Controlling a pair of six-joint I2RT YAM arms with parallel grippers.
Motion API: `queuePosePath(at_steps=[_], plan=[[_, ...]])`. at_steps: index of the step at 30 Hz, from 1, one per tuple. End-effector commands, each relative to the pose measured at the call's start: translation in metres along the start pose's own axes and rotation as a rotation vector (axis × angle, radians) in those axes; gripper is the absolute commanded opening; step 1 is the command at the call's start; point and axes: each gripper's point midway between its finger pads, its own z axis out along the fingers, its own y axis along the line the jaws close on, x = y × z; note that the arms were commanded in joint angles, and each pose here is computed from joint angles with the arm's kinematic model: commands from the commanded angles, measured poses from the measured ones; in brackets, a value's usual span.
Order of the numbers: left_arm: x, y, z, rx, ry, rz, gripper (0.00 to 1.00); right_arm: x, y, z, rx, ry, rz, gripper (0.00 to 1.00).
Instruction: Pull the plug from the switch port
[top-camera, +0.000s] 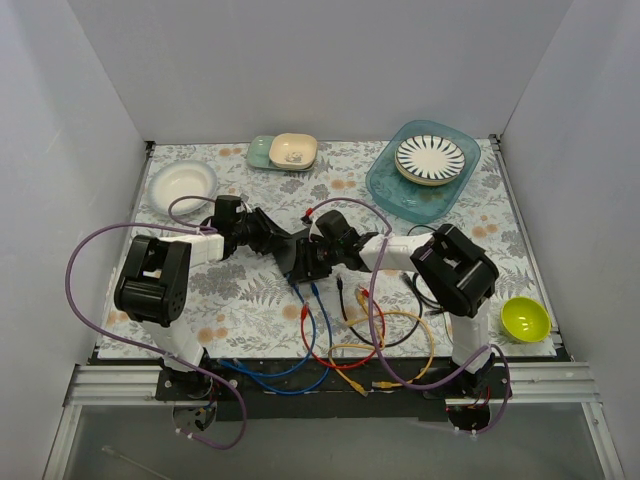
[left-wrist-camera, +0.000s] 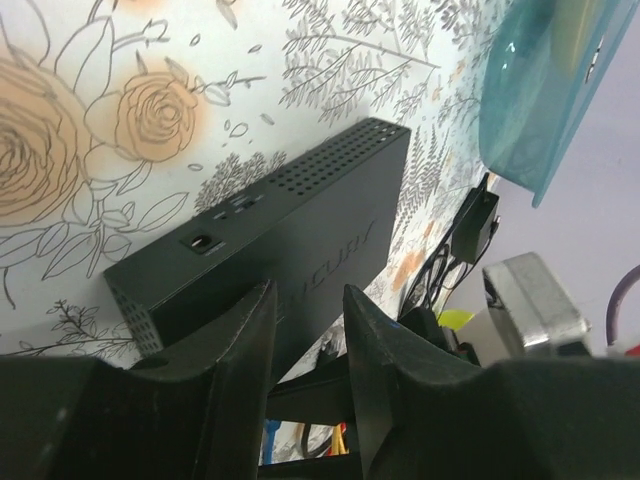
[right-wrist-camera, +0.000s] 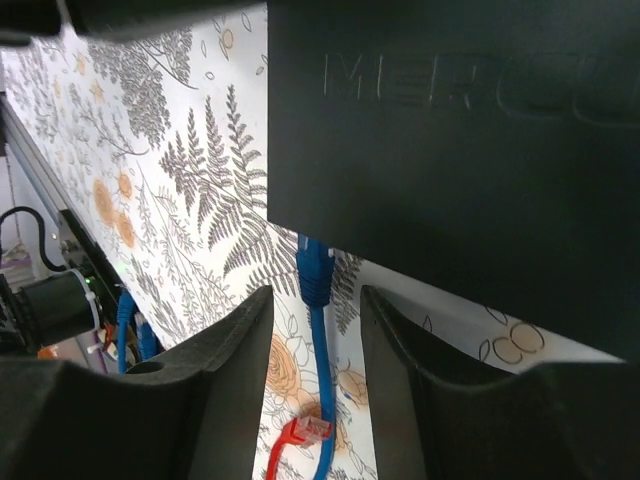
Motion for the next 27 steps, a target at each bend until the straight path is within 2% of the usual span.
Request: queuePosePath(at_steps=[1, 4, 12, 15, 20, 27], plan=[[0.01, 0.007, -0.001, 0.004, 0.036, 0.005, 0.33, -0.003, -0.006, 0.012, -0.007, -0.016, 0.052, 0.49], [0.012, 0.011, 0.0, -0.002, 0.047, 0.0, 0.33, -0.005, -0.009, 0.017, -0.008, -0.03, 0.084, 0.49], [0.016, 0.014, -0.002, -0.005, 0.056, 0.007, 0.33, 0.002, -0.022, 0.012, -0.079, -0.094, 0.344, 0.45], [0.019, 0.016, -0.002, -0.009, 0.061, 0.006, 0.32, 0.002, -0.025, 0.011, -0.103, -0.114, 0.386, 0.44], [0.02, 0.018, -0.002, -0.009, 0.064, 0.007, 0.33, 0.001, -0.025, 0.014, -0.115, -0.105, 0.401, 0.38], [0.021, 0.018, -0.004, -0.007, 0.062, 0.011, 0.32, -0.006, -0.023, 0.02, -0.107, -0.095, 0.389, 0.36]])
